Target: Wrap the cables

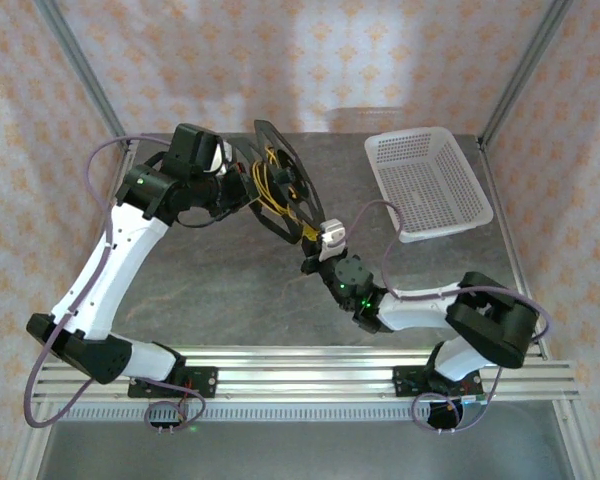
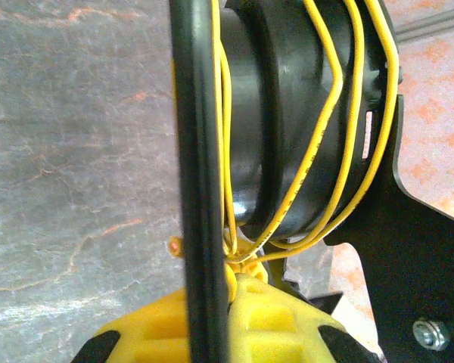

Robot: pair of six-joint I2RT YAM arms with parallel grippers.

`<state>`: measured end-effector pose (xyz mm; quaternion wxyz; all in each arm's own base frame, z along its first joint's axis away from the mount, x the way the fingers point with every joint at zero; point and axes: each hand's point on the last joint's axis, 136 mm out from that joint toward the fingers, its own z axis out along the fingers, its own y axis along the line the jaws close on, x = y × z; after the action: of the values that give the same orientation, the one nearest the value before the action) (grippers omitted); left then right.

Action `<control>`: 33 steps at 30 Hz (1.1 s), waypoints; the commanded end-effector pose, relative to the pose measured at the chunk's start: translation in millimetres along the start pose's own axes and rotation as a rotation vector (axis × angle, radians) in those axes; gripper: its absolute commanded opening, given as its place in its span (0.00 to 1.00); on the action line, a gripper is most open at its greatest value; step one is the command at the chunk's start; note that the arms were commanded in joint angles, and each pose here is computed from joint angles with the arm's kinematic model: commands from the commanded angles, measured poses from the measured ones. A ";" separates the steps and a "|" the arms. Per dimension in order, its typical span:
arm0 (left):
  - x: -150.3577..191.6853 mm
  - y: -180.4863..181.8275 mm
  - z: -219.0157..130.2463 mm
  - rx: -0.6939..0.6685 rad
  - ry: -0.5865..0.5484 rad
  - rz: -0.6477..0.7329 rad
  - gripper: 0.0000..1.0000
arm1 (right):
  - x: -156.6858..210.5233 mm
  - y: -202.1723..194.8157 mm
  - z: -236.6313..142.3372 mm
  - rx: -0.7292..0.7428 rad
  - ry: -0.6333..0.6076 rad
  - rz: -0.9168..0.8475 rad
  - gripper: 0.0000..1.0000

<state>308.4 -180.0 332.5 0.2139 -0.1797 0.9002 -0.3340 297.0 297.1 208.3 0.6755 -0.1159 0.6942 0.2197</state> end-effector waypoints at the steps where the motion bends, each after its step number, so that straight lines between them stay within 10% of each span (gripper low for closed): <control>1: 1.5 -31.2 -22.4 0.162 -0.011 0.023 0.00 | -27.4 -9.0 4.0 -0.003 -0.149 0.051 0.00; 24: 19.3 -56.1 -12.6 0.379 0.087 0.056 0.00 | -87.0 10.2 8.9 -0.400 -0.217 0.452 0.00; 33: 24.5 -59.7 -15.6 0.423 0.099 0.071 0.00 | -63.7 15.9 24.1 -0.387 -0.064 0.528 0.00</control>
<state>319.5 -197.6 339.8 0.2317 -0.1591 0.8551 -0.4356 317.5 302.4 267.8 0.6078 -0.0448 0.6169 0.4980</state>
